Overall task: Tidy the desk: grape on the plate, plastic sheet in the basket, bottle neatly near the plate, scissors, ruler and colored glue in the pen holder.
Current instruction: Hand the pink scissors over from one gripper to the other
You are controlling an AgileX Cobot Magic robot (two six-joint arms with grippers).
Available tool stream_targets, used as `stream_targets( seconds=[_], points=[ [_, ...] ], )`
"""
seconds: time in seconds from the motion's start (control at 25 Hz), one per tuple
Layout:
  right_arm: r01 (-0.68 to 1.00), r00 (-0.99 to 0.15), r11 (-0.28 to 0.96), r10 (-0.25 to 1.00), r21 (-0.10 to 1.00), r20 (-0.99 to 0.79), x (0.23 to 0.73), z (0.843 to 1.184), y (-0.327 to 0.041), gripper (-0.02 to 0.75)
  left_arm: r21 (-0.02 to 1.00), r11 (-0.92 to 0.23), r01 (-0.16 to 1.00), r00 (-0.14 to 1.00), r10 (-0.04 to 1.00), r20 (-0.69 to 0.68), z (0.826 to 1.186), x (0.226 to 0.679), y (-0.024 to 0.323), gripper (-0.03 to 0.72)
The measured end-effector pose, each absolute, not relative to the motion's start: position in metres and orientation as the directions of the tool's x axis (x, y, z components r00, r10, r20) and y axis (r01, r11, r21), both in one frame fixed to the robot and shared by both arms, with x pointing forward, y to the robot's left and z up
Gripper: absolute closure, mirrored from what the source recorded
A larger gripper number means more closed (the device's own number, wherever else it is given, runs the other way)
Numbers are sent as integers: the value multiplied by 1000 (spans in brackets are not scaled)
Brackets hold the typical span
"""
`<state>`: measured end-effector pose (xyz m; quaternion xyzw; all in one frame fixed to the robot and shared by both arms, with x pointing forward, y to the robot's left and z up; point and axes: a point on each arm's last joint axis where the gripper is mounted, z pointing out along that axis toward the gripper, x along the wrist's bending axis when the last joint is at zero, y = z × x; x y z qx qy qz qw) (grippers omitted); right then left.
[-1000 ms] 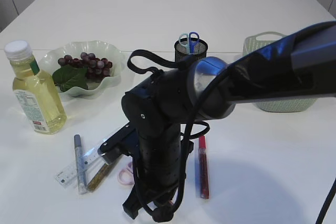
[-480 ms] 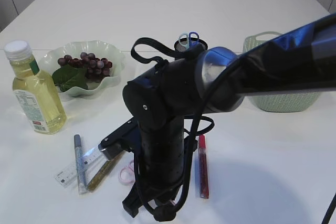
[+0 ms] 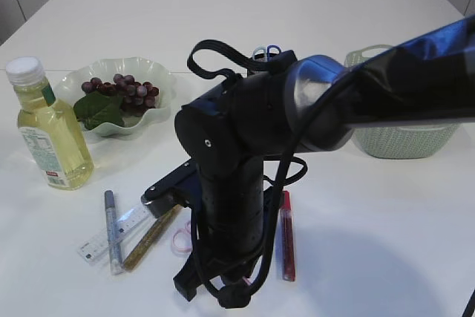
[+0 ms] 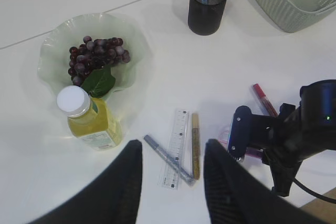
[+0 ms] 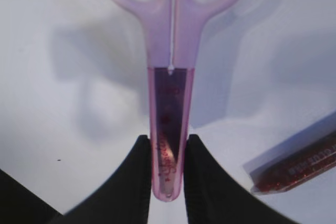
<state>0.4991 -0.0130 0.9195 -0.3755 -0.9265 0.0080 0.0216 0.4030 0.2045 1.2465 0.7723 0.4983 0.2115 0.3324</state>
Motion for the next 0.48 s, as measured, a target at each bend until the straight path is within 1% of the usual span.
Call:
stream_targets(
  seconds=[0.2,0.48],
  points=[
    [703,-711,711,703,4,0,501,934,-16,582,718,-271,641,403,915,-15,1245,406,203,398],
    [720,-692,690,722,73,-4,503,951,-19,582,671,-278,687,412,910,-45,1232,422,188,398]
  ],
)
